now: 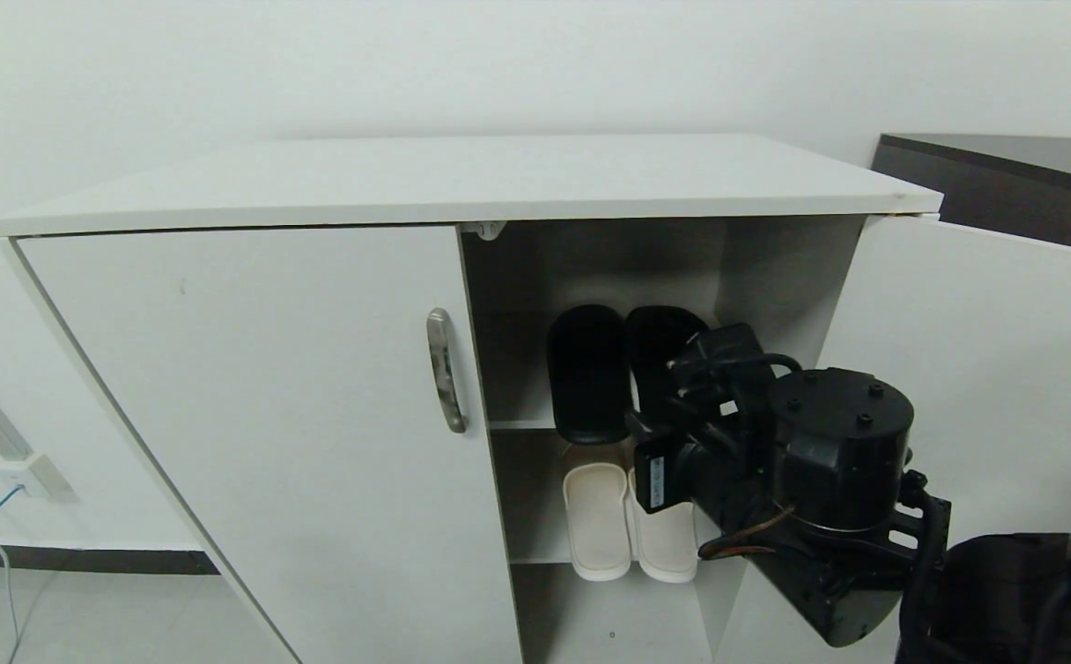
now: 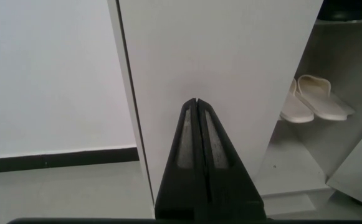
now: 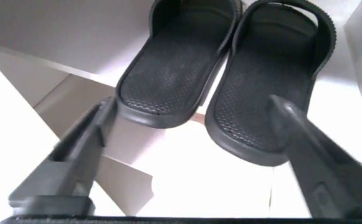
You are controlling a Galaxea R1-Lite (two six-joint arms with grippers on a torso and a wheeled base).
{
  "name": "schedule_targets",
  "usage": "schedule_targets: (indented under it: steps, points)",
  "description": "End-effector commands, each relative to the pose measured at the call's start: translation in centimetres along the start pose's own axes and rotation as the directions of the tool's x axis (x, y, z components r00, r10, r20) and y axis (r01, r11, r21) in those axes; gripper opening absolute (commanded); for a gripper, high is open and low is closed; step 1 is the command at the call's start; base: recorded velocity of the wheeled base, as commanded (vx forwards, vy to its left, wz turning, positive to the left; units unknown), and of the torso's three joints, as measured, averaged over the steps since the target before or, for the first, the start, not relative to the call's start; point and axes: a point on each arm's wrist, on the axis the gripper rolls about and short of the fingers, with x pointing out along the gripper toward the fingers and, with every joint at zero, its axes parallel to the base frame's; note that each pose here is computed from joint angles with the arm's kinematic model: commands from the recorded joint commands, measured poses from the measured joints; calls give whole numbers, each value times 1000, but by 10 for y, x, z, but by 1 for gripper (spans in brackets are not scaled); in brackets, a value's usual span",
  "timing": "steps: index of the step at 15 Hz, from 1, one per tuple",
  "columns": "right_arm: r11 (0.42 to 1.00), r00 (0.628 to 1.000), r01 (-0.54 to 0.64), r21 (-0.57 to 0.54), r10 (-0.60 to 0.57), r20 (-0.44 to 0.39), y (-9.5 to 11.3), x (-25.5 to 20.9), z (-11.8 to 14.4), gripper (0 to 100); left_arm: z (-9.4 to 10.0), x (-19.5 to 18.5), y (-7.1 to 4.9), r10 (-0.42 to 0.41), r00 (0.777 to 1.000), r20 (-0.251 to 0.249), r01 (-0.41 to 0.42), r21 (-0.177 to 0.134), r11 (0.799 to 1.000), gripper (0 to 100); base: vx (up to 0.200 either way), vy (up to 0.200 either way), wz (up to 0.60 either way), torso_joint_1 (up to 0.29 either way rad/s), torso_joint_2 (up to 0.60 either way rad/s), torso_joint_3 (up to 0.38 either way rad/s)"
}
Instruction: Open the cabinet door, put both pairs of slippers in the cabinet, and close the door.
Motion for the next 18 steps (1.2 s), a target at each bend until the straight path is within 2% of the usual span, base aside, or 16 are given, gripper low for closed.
schedule_targets:
  steps: [1, 6, 18]
  points:
    - [1000, 1000, 0, -8, 0, -13, 1, 3, -5, 0, 0, 0, 0, 0, 1000, -3, 0, 1, 1000, 0, 0, 0, 0, 0, 0, 0]
    - [1000, 1000, 1, -17, -1, -31, 3, 6, -12, 0, 0, 0, 0, 0, 1000, -1, 0, 0, 1000, 0, 0, 0, 0, 0, 0, 0]
    - [999, 998, 11, -33, -13, -58, 2, 11, -21, 0, 0, 0, 0, 0, 1000, -3, 0, 0, 1000, 0, -200, 0, 0, 2, 3, 2]
